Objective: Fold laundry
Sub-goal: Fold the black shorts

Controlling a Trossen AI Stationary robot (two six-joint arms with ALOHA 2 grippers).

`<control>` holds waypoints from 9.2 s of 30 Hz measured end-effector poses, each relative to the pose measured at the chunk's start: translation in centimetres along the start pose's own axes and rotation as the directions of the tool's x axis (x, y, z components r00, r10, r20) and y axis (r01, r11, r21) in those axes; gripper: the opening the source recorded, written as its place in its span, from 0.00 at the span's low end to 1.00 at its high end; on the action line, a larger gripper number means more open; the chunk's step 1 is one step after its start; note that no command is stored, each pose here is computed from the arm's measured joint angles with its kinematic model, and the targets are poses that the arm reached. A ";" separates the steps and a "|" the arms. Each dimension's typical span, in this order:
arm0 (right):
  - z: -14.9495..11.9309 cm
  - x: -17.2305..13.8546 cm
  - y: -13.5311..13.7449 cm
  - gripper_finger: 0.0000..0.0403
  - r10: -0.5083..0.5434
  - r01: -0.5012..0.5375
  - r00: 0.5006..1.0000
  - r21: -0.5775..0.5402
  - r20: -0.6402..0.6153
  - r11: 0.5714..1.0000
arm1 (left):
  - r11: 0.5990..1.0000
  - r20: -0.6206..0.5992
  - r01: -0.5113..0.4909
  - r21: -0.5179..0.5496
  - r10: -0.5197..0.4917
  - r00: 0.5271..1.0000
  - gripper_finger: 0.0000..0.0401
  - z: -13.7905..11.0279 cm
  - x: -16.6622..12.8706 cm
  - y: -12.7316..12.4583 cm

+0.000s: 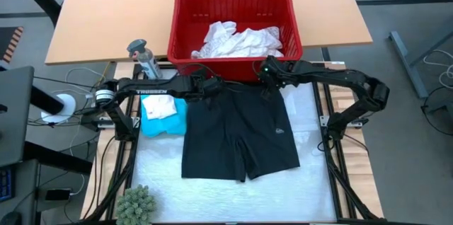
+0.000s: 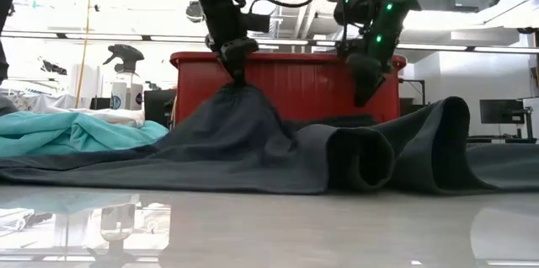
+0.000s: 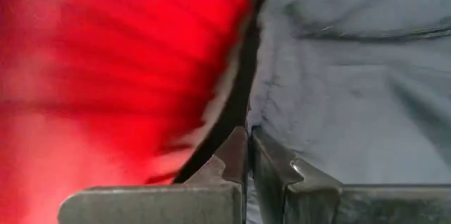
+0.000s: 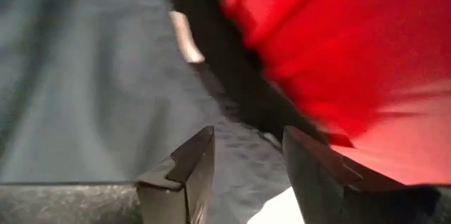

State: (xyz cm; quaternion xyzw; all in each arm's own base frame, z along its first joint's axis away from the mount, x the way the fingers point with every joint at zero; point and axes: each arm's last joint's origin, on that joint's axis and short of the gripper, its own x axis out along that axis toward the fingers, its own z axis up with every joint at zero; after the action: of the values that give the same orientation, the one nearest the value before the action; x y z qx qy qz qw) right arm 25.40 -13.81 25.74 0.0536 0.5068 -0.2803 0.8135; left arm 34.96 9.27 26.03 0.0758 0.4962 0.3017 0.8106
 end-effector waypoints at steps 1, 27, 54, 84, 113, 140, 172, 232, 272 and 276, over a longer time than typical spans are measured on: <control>0.0 -0.3 0.1 0.48 0.018 -0.018 1.000 0.000 0.014 1.000 | 1.000 -0.008 -0.008 0.004 0.008 1.000 0.00 0.0 0.3 0.0; 0.2 0.2 1.5 0.55 0.048 -0.048 0.999 -0.035 0.007 0.998 | 0.980 -0.020 0.038 0.196 -0.034 0.999 0.40 0.0 2.0 0.8; 0.2 -0.5 -3.3 0.45 0.095 -0.099 0.992 0.045 0.085 0.994 | 0.999 0.076 0.038 0.022 -0.039 0.996 0.52 0.8 0.0 -0.2; -2.9 -1.5 4.2 0.43 0.543 -0.568 0.818 -0.109 -0.190 0.816 | 0.895 0.072 0.445 -0.041 -0.441 0.894 0.52 -0.3 -1.4 -5.0; -11.3 5.3 6.8 0.08 0.257 -0.243 0.936 0.087 -0.241 0.966 | 0.866 -0.096 0.340 -0.366 -0.398 0.912 0.52 -12.8 -1.0 -16.1; -5.0 -3.2 8.6 0.05 0.312 -0.330 0.938 0.105 0.153 0.938 | 0.967 0.250 0.211 -0.145 -0.171 0.953 0.52 -5.9 -6.2 -12.1; -2.7 8.2 2.9 0.07 0.093 -0.096 0.994 0.043 0.057 0.994 | 0.932 0.064 0.127 -0.341 -0.111 0.992 0.39 -12.9 3.8 -7.2; -10.8 -11.0 20.6 0.22 0.822 -0.814 0.555 -0.285 -0.126 0.506 | 0.564 0.181 0.541 0.624 -0.777 0.603 0.41 -18.0 -19.1 -17.5; -12.5 -11.0 22.7 0.49 0.808 -0.831 0.557 -0.131 -0.190 0.541 | 0.182 -0.009 0.231 0.956 -0.766 0.643 0.45 -18.6 -12.4 -29.6; -12.5 -11.0 22.7 0.48 0.808 -0.830 0.557 -0.113 -0.191 0.546 | 0.190 0.010 0.199 0.961 -0.747 0.665 0.21 -18.4 -12.1 -29.6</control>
State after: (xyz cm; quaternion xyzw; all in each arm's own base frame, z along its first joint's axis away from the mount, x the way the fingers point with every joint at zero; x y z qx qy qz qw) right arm 23.42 14.28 24.62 0.2222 0.4935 0.1856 0.8202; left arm 27.63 -24.65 13.59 0.4139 0.3490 -0.3333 0.7719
